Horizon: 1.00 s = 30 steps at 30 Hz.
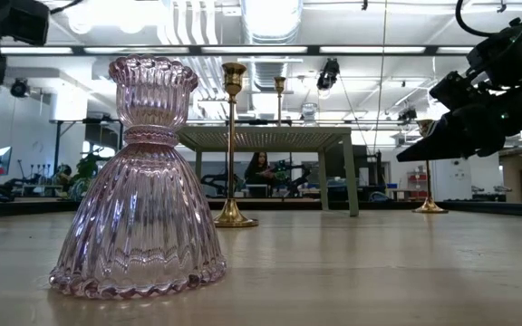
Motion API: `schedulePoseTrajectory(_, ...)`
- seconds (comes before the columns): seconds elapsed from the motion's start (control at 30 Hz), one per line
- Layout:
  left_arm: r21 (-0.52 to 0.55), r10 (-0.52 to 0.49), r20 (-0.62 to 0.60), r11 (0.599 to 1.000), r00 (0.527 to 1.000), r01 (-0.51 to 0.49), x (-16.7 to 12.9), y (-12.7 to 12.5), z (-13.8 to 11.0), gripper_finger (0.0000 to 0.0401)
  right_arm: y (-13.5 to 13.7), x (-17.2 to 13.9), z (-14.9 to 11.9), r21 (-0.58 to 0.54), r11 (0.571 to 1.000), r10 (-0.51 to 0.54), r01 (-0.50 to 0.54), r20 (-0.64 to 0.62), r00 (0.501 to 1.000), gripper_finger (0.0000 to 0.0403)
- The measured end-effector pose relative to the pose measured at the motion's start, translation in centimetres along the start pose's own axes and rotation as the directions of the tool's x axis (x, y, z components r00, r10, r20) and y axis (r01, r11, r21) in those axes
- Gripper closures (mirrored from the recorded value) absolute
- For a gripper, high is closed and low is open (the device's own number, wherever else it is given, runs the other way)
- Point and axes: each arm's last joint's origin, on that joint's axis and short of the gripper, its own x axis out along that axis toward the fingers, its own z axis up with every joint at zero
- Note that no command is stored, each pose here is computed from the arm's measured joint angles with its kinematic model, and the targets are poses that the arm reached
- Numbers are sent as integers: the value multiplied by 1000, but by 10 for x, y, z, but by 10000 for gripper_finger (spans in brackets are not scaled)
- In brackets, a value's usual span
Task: Pick & Place candle stick holders
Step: Put the gold candle holder on the shelf
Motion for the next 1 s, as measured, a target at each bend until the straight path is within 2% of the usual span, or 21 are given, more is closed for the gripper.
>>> schedulePoseTrajectory(0.27, -23, 24, -45, 999, 999, -25, -9, -34, -20, 166, 0, 0, 0, 0, 1000, 0, 0, 0, 1000, 394)
schedulePoseTrajectory(0.33, 16, 49, 6, 999, 999, -49, -13, -42, -24, 166, 0, 0, 0, 0, 1000, 0, 0, 0, 1000, 394)
schedulePoseTrajectory(0.4, 85, 64, 116, 994, 991, -74, -17, -49, -24, 166, 0, 0, 0, 0, 1000, 0, 0, 0, 1000, 394)
schedulePoseTrajectory(0.5, 195, 25, 342, 976, 939, -97, -18, -60, -22, 165, 0, 0, 0, 0, 1000, 0, 0, 0, 1000, 394)
schedulePoseTrajectory(0.6, 247, -22, 494, 962, 869, -116, -10, -72, -22, 165, 0, 0, 0, 0, 1000, 1, -1, 0, 1000, 394)
schedulePoseTrajectory(0.77, 266, -26, 606, 949, 795, -172, 7, -78, -21, 165, 0, 0, 0, 0, 1000, 1, -1, 1, 1000, 394)
schedulePoseTrajectory(1.0, 311, 62, 673, 881, 737, -358, 32, -79, -9, 165, 0, 0, 0, 0, 1000, 1, -1, 0, 1000, 394)
